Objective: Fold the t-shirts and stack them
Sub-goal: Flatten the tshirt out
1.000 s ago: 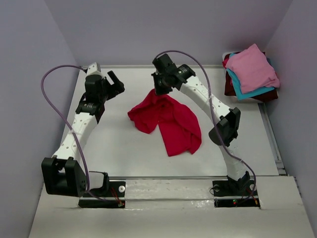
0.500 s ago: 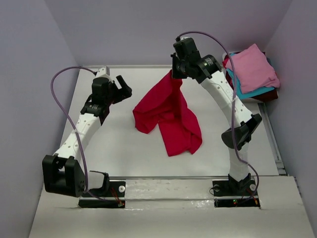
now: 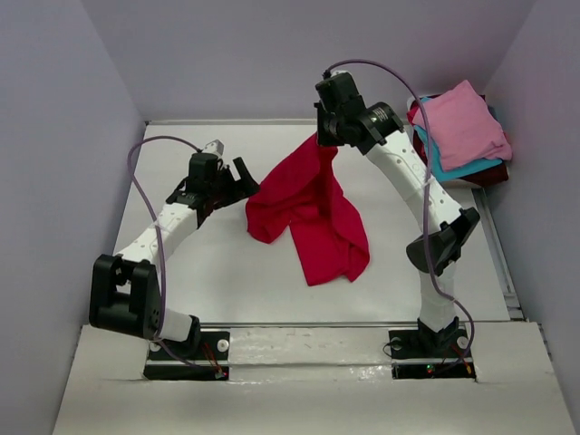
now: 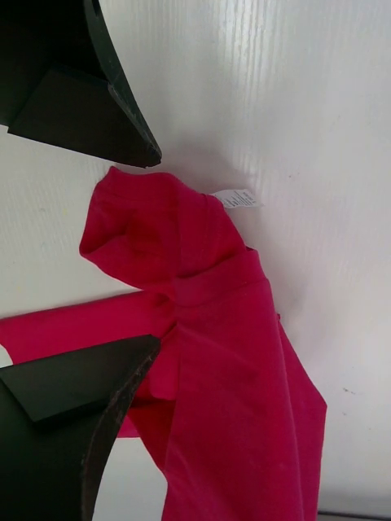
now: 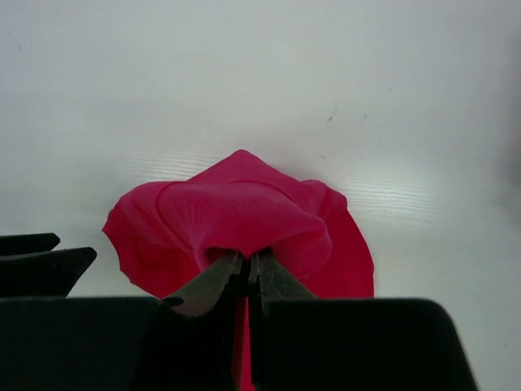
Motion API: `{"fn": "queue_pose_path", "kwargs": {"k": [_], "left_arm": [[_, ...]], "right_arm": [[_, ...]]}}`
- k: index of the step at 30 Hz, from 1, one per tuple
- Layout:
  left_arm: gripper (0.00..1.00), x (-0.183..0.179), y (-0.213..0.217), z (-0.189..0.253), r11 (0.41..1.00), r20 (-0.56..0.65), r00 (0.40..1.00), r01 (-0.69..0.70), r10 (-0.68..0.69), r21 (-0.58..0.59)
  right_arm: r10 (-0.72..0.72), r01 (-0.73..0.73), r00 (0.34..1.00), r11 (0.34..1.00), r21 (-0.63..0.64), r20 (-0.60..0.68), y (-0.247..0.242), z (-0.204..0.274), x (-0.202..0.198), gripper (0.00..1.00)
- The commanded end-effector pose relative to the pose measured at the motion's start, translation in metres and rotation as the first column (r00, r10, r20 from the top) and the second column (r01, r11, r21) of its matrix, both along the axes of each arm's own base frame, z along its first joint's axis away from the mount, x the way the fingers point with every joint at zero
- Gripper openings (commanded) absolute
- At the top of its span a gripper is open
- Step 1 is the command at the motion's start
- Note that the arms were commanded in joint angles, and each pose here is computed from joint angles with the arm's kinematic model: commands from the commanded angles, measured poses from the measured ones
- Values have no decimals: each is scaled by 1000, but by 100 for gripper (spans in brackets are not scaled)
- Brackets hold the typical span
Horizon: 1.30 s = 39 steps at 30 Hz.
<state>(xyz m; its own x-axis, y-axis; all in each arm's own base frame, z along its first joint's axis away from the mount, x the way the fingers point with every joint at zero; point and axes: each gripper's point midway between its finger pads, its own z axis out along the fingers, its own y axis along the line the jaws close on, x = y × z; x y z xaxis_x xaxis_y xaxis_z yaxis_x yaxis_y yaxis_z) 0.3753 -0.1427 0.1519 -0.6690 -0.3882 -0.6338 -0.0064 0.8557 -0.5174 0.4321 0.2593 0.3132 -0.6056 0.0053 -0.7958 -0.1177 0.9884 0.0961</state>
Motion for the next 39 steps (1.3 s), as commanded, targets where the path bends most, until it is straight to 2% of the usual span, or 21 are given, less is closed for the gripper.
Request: {"fn": "queue_pose_path", "kwargs": {"k": [1,13,29,35,39], "left_arm": [[96,0,-12,5,999,14,999,30,-29,-41],[96,0,-30,-27,992,-78,993,75,-83,-100],[95,3,-70,-46,963,-129,969,185,-212,-196],[95,7,-106,-53,949,-131,950,257,-283,-182],[95,16,-110,-62,951,-143,951,248,-276,-187]], "right_arm": [[-50,44,990,998,47,135,-20,56,-5,7],[-145,139,968,989,45,207,-60,92,-20,7],[-161,152,960,987,55,229,-71,105,-31,7],[-144,134,968,989,61,205,-66,99,-33,7],[-142,132,970,989,64,200,-67,99,-35,7]]}}
